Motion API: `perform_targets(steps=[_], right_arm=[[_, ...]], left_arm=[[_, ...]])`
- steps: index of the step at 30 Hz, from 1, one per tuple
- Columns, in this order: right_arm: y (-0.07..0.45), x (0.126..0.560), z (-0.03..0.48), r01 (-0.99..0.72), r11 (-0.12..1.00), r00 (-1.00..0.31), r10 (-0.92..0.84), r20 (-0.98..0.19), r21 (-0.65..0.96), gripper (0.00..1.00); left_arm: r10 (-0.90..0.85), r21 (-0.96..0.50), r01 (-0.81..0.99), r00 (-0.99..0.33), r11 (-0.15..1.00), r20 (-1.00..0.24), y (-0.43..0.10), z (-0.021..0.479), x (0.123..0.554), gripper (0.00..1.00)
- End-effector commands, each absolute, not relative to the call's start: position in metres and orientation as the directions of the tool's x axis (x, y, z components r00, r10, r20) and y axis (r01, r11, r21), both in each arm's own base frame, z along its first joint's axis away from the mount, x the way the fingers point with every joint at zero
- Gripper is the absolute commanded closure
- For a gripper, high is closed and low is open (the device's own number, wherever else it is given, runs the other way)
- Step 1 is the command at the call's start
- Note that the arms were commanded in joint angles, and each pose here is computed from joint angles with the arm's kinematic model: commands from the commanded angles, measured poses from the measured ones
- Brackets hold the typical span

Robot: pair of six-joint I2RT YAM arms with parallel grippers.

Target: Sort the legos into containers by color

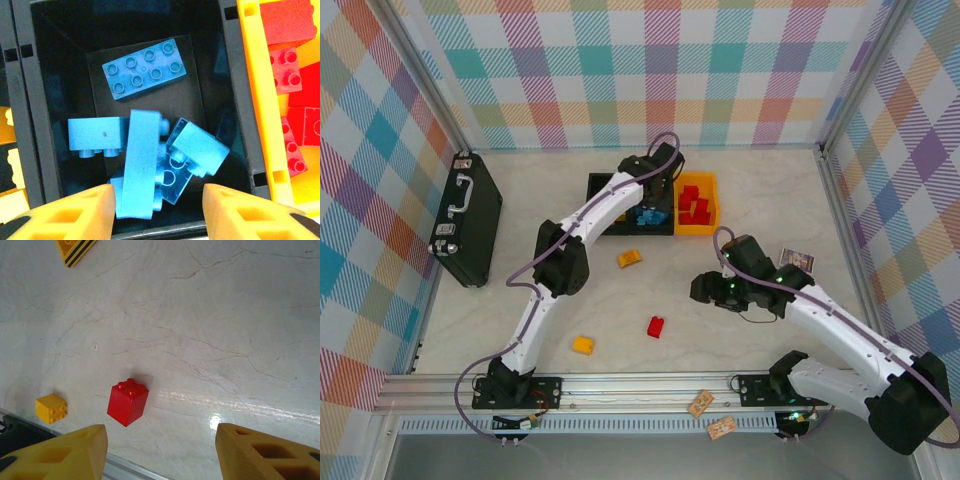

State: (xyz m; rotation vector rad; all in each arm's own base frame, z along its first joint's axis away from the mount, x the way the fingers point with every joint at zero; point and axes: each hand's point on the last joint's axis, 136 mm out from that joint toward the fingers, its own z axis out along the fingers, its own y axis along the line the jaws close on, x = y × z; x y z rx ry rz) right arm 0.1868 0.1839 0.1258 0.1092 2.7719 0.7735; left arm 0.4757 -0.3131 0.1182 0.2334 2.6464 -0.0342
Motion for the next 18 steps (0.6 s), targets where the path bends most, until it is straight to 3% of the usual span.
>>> perform_targets(steps=[1,9,18], right_arm=[[0.182,0.187,0.118,0.025,0.864,-0.966,0.149,-0.209,0.502,0.41],[0.189,0.198,0.121,-0.019,0.874,-0.968,0.106,-0.228,0.486,0.41],[0.200,0.208,0.125,-0.078,0.874,-0.969,0.047,-0.244,0.479,0.41]], left_arm=[[0.149,0.020,0.159,-0.867,0.987,-0.475,-0.304,0.141,0.471,0.51],[0.139,-0.034,0.180,-0.850,0.983,-0.508,-0.298,0.180,0.437,0.50],[0.087,-0.104,0.161,-0.859,0.981,-0.505,-0.268,0.189,0.375,0.49]])
